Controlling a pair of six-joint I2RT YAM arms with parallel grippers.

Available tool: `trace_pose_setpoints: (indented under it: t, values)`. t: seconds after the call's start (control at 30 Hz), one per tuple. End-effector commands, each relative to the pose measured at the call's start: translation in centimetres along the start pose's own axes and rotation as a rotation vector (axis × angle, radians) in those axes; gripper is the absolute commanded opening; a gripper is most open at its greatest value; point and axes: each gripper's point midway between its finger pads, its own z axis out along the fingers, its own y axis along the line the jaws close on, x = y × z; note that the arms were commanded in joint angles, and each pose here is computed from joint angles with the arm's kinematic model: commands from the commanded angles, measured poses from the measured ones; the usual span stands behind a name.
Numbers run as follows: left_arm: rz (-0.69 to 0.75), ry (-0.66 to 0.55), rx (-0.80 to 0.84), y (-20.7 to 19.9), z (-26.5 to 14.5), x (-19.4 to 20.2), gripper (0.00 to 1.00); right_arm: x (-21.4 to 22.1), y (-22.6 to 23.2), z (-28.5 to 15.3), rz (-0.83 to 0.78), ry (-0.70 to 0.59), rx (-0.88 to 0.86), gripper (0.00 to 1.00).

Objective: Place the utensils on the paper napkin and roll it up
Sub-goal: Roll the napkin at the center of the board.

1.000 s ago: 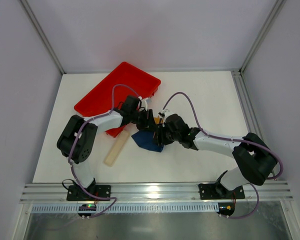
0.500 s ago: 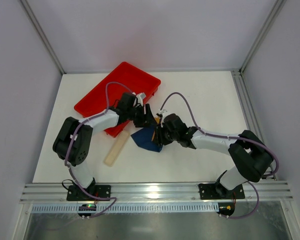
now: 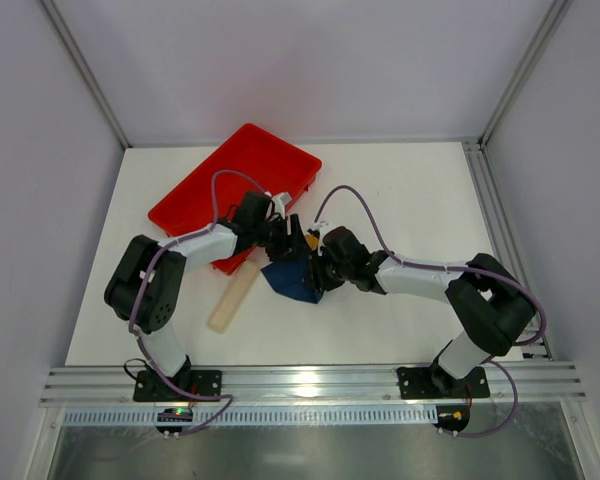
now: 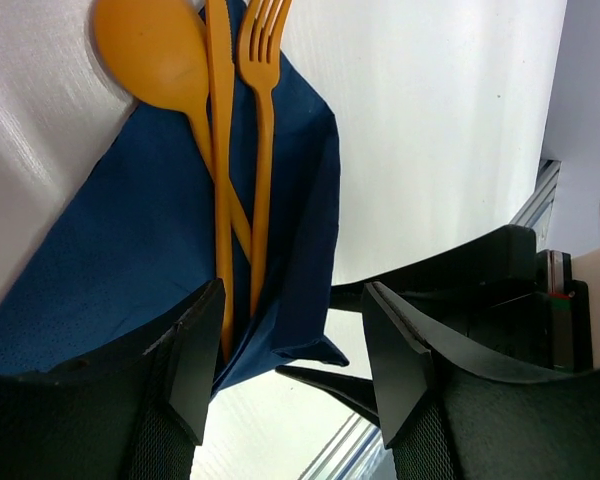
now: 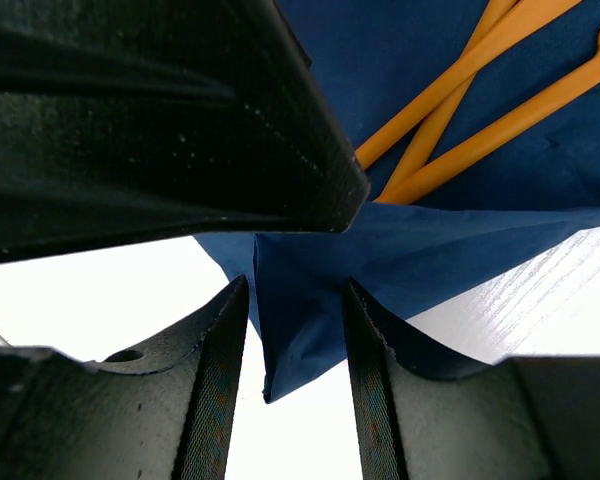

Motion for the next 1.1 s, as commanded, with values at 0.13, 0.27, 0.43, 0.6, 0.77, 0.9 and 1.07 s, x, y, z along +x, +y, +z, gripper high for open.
trace_pose_setpoints:
  t: [0.13, 0.27, 0.43, 0.6, 0.77, 0.9, 1.07]
  values:
    - [0.052, -0.011, 0.043, -0.5, -0.2, 0.2, 0.59, -1.7, 0.8, -0.2, -0.023, -0.047, -0.015, 0.45]
    - [0.051, -0.001, 0.042, -0.4, 0.2, 0.3, 0.58, -1.6, 0.8, -0.3, -0.021, -0.049, -0.016, 0.45]
    - [0.053, 0.021, 0.047, -0.6, 0.9, 0.7, 0.51, -1.7, 0.8, -0.6, -0.024, -0.054, -0.018, 0.45]
    - [0.042, 0.038, 0.023, -0.1, 1.3, 1.2, 0.42, -1.6, 0.9, -1.0, -0.025, -0.061, -0.022, 0.45]
    - [0.032, 0.028, 0.004, 0.2, 1.1, 1.3, 0.29, -0.6, 0.1, -1.5, -0.028, -0.034, 0.016, 0.45]
    - [0.016, 0.034, -0.002, 0.4, 1.3, 1.5, 0.12, -0.2, -1.0, -2.4, -0.047, -0.042, 0.076, 0.45]
    - [0.004, 0.053, -0.002, 0.4, 2.0, 2.3, 0.04, 0.1, -0.9, -3.5, -0.050, -0.056, 0.079, 0.45]
